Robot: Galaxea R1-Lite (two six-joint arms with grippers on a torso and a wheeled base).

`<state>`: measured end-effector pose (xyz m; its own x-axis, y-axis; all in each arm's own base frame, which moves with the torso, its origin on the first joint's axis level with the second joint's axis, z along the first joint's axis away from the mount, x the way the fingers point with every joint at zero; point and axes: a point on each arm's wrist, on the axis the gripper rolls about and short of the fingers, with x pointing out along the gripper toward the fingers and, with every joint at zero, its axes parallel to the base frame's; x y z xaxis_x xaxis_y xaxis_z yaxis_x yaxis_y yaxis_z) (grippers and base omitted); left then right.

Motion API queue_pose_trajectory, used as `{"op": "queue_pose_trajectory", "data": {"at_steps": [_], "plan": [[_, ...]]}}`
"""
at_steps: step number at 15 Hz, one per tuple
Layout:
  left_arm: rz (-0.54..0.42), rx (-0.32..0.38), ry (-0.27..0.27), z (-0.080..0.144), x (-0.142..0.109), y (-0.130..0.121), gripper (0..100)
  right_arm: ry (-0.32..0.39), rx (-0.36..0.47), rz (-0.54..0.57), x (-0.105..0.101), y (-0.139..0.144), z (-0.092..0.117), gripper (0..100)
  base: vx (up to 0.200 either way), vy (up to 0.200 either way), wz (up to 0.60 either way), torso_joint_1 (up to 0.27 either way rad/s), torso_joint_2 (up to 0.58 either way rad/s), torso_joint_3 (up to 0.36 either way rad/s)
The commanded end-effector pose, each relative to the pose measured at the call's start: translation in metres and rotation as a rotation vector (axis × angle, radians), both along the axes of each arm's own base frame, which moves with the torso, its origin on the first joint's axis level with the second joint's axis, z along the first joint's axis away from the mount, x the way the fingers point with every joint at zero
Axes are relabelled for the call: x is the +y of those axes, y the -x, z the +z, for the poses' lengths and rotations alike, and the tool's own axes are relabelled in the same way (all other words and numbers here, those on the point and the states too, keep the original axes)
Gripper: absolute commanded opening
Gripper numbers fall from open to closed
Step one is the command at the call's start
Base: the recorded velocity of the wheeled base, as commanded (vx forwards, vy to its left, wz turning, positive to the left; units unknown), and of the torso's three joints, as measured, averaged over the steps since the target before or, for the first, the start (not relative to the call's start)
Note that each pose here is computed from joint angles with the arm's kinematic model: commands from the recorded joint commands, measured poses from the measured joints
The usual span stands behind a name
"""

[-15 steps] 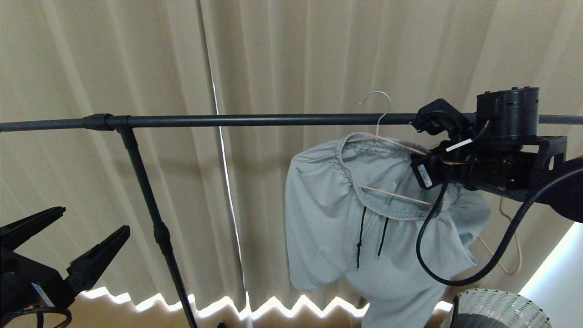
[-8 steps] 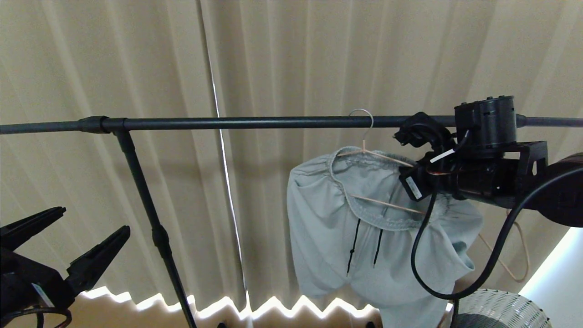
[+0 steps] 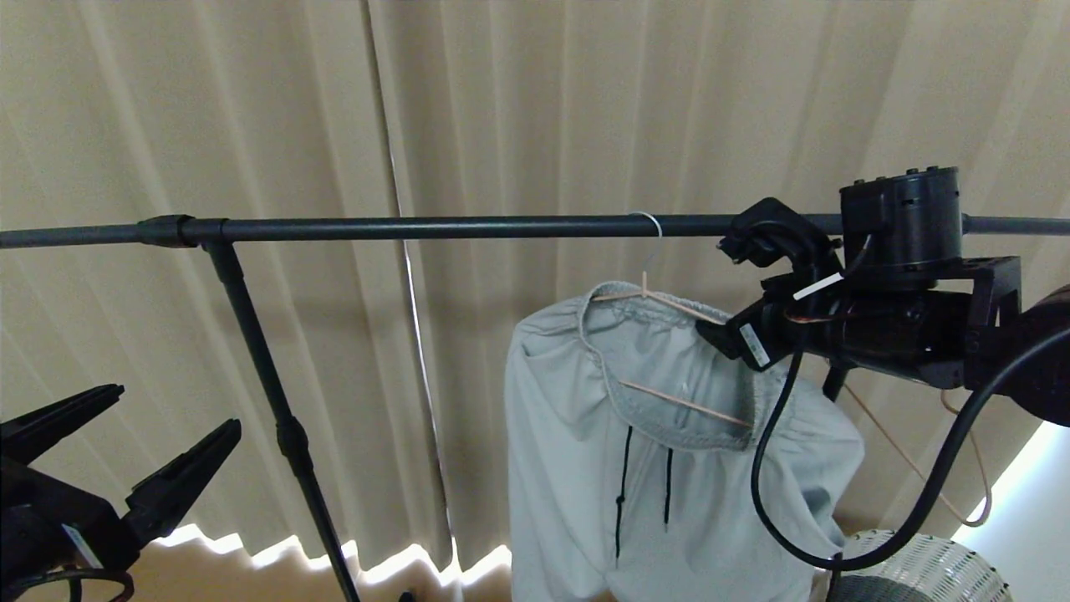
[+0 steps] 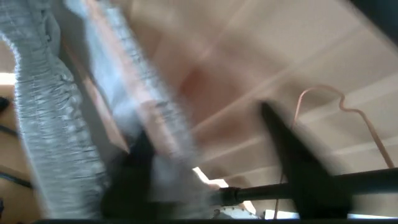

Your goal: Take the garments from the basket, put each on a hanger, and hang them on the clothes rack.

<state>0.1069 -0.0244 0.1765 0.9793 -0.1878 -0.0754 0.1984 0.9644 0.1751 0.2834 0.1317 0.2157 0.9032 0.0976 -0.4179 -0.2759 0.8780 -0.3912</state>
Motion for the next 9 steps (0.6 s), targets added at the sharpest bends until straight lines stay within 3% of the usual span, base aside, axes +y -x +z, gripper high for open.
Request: {"op": "queue_pose_trajectory", "data": {"at_steps": [1, 3, 5, 9], "plan": [[0.001, 0.006, -0.001, -0.001, 0.0, 0.0, 100, -0.036, -0.021, 0.004, -0.005, 0.015, 0.009, 100, 0.0, 0.0, 0.0, 0.0, 0.0, 0.0], [0.001, 0.013, -0.003, -0.004, 0.0, 0.001, 100, -0.092, -0.007, 0.011, -0.007, 0.029, 0.008, 100, 0.0, 0.0, 0.0, 0.0, 0.0, 0.0], [0.002, 0.043, -0.011, -0.012, 0.001, 0.003, 100, -0.222, 0.027, 0.12, -0.007, 0.045, 0.009, 100, 0.0, 0.0, 0.0, 0.0, 0.0, 0.0], [0.01, 0.036, -0.007, -0.016, 0.003, 0.011, 100, -0.287, -0.006, 0.195, -0.01, 0.053, 0.005, 100, 0.0, 0.0, 0.0, 0.0, 0.0, 0.0]]}}
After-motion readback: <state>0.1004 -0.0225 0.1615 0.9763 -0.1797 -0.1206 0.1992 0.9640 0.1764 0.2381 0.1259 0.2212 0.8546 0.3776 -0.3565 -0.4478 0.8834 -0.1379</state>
